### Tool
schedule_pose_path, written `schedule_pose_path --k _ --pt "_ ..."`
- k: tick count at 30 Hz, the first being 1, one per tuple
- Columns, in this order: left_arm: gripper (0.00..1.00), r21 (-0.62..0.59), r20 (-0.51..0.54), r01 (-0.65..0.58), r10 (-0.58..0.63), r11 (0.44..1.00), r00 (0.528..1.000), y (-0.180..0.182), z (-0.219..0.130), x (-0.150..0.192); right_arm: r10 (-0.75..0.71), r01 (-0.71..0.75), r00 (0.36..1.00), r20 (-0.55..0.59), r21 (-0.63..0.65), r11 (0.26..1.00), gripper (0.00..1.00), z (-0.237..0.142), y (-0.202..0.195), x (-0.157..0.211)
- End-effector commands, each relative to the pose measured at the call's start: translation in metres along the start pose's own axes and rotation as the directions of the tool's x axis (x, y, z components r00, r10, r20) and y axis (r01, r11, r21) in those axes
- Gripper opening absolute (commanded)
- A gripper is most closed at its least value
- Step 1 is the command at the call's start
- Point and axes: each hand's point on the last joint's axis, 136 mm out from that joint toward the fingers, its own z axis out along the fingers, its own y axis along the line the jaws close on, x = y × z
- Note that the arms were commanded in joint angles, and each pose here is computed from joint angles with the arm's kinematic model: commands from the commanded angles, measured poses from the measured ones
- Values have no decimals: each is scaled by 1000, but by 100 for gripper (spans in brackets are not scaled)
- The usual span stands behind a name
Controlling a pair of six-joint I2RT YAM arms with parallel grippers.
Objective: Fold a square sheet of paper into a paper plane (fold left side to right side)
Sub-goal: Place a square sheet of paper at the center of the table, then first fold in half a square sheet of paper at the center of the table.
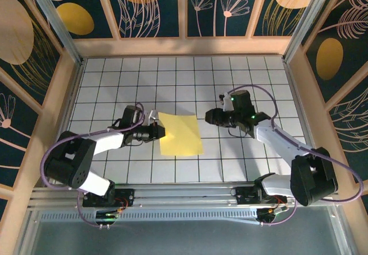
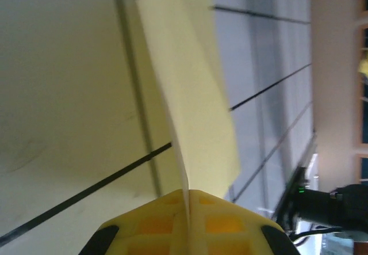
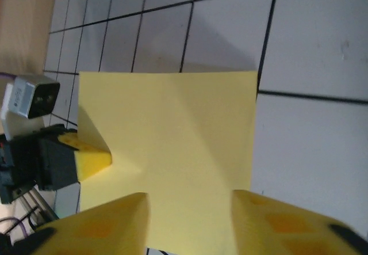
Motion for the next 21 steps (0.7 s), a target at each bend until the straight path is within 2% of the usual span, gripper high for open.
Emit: schedule_pose_path --k 1,8,21 --pt "0 -117 -50 -6 1 993 999 20 3 3 50 -49 999 12 -59 997 29 23 9 4" --pt "0 -156 -59 -4 -6 988 998 27 3 4 71 -70 993 -91 18 997 14 65 -1 29" --pt "0 -119 -67 -24 16 993 998 17 3 0 106 -85 974 -201 110 990 12 105 -20 56"
